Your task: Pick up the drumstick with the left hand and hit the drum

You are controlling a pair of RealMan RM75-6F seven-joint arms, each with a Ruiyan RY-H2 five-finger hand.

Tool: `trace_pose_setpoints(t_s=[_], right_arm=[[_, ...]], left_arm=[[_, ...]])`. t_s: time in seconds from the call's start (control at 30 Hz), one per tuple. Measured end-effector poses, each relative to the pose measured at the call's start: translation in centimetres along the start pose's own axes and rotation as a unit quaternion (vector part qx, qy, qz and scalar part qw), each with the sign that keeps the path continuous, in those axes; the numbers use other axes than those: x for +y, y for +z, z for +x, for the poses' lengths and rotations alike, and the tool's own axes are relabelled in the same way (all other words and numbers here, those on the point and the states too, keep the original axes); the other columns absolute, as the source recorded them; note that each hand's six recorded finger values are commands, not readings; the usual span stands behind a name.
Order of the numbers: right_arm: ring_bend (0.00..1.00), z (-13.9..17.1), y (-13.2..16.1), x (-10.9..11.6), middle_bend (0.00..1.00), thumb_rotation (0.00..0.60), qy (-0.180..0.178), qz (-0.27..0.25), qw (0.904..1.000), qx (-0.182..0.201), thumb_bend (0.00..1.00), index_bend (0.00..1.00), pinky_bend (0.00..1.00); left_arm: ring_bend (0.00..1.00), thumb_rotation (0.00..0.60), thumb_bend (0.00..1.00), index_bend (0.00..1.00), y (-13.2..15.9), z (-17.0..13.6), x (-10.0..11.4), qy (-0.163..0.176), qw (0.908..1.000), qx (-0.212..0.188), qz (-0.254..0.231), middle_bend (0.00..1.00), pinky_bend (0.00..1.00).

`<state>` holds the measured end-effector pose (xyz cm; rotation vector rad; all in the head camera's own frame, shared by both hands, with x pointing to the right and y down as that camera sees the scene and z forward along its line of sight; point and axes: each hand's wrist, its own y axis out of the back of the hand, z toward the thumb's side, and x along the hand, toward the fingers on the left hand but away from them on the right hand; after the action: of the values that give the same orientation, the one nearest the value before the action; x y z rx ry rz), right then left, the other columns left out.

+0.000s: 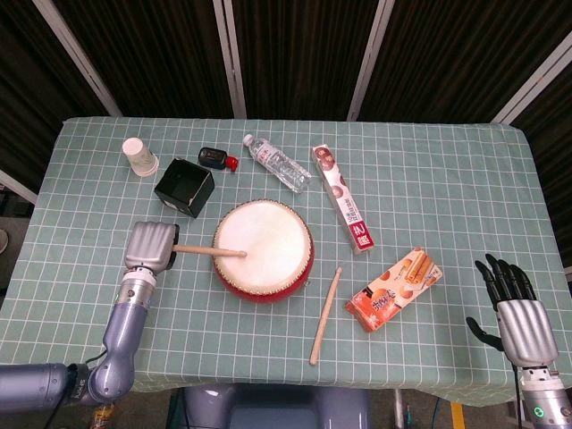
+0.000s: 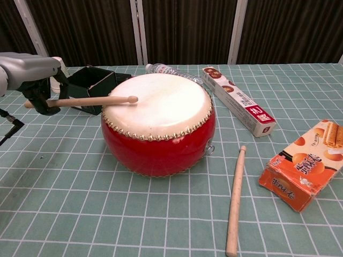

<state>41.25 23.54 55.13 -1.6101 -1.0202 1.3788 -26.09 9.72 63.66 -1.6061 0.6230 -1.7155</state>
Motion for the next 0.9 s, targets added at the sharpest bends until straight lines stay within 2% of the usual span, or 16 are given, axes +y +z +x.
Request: trace_pose_setpoints(t_s=[0.07,0.13,0.23,0.37,0.47,0.57,0.77,0.9], right_arm=[[0.00,0.0,0.0,0.0,0.00,0.600,0.000,0.001,1.0000,-0.001,0.28,0.00,0.08],[0.00,0.0,-0.1,0.0,0.00,0.600,0.001,0.000,1.0000,-0.002,0.28,0.00,0.08],[0.00,0.1,-0.1,0.0,0.00,0.600,0.001,0.001,1.0000,-0.002,0.28,0.00,0.08],[0.00,0.0,-0.1,-0.1,0.00,0.600,0.002,0.001,1.0000,-0.003,0.28,0.00,0.08],[0.00,0.0,-0.1,-0.1,0.00,0.600,0.003,0.000,1.0000,-0.004,0.28,0.00,0.08],[0.00,0.0,-0.1,-0.1,0.00,0.600,0.004,0.000,1.0000,-0.005,0.28,0.00,0.08],[0.00,0.0,0.1,-0.1,0.00,0.600,0.003,0.003,1.0000,-0.004,0.28,0.00,0.08],[0.00,-0.1,0.0,-0.1,0.00,0.600,0.003,0.003,1.0000,-0.005,0.28,0.00,0.08]], left_arm=[[1.00,0.600,0.54,0.76,-0.1,-0.1,0.2,-0.003,0.9999,0.002,-0.012,1.00,1.00],[1.00,0.600,0.54,0.76,0.0,-0.3,0.8,0.010,0.9996,-0.004,-0.025,1.00,1.00],[1.00,0.600,0.54,0.76,0.4,-0.8,2.7,0.058,0.9966,-0.027,-0.051,1.00,1.00],[1.00,0.600,0.53,0.76,0.8,-2.5,5.4,0.137,0.9829,-0.076,-0.097,1.00,1.00],[1.00,0.600,0.53,0.75,0.3,-4.2,5.8,0.169,0.9726,-0.106,-0.120,1.00,0.99],[1.00,0.600,0.53,0.75,-0.8,-5.9,3.8,0.157,0.9736,-0.119,-0.116,1.00,0.98],[0.94,0.600,0.49,0.72,-3.4,-7.9,-1.3,0.088,0.9846,-0.110,-0.104,1.00,0.93],[0.88,0.600,0.49,0.68,-4.0,-8.1,-3.2,0.062,0.9879,-0.106,-0.095,0.94,0.90]])
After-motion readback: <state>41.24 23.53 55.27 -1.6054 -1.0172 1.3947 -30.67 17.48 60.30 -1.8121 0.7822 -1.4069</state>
